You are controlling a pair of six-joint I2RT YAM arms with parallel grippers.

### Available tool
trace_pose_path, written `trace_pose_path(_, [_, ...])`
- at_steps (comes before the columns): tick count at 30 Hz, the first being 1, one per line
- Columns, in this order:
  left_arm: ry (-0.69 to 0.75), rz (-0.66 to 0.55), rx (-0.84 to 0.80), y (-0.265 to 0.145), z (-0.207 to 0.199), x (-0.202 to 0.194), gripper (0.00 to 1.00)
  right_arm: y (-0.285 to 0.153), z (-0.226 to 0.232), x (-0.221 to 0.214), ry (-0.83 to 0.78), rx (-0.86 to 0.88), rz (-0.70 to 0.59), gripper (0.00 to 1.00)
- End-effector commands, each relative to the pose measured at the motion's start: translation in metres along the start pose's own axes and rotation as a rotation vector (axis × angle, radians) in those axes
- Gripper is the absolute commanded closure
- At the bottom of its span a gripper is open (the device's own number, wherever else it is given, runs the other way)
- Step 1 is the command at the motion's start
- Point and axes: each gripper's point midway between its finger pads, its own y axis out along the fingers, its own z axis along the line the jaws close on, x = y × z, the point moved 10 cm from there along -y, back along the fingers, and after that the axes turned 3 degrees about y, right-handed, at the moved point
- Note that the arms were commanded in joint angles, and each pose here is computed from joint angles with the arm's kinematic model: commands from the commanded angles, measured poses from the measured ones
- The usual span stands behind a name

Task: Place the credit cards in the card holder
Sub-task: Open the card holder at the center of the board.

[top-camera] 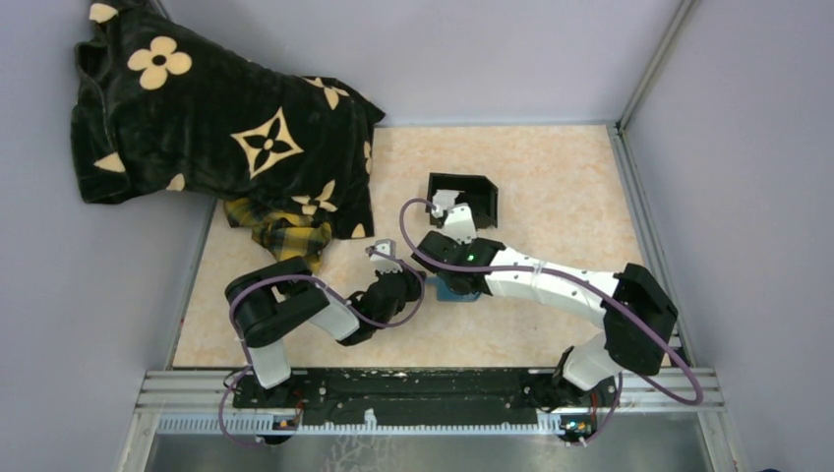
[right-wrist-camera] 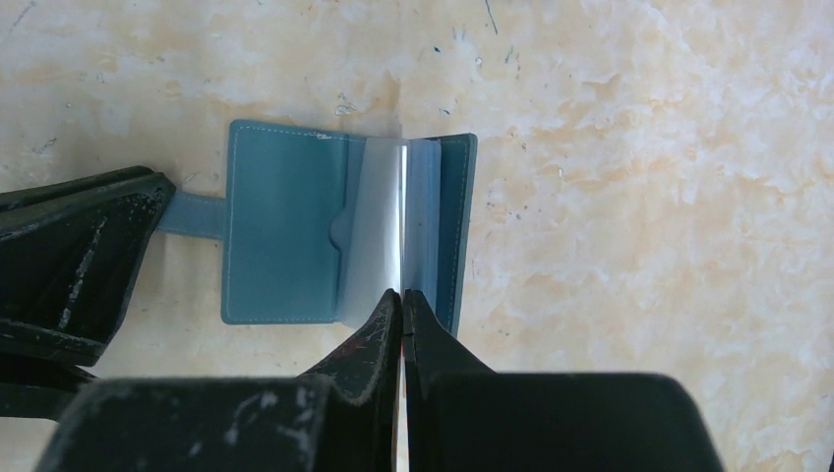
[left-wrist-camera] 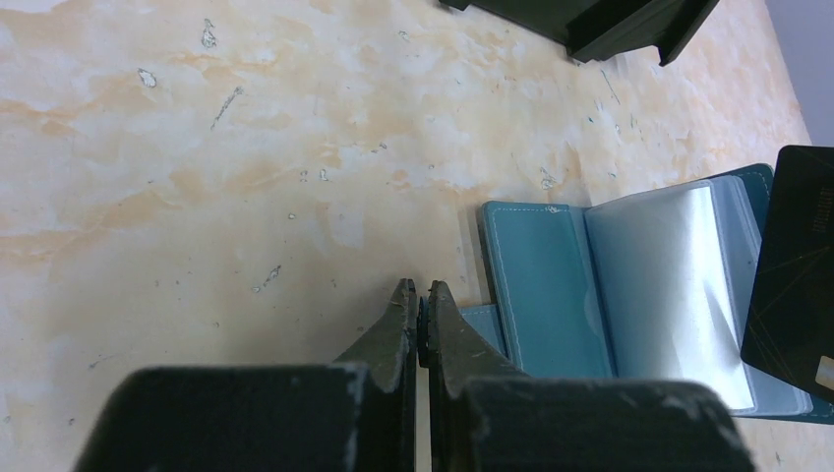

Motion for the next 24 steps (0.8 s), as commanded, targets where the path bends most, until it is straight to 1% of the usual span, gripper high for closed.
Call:
trace_pose_path(1, [0.099,0.104,0.095,-0.0097,0.0240,-0.0202,1.00,-0.0112,-0.0067,0.0048,0.047,0.005,-0.044,1.00])
trace_pose_path(12, [0.108,0.115,0.104,-0.0089,0.0253,-0.0247,1.00,-0.0191,-0.0142,0.0075,0.073,0.009,-0.063,1.00])
trace_pose_path(24, [0.118,0.121,0.108,-0.0087,0.0254,-0.0269,1.00,-0.0184,-0.0153,0.0050,0.078,0.008,-0.060,1.00])
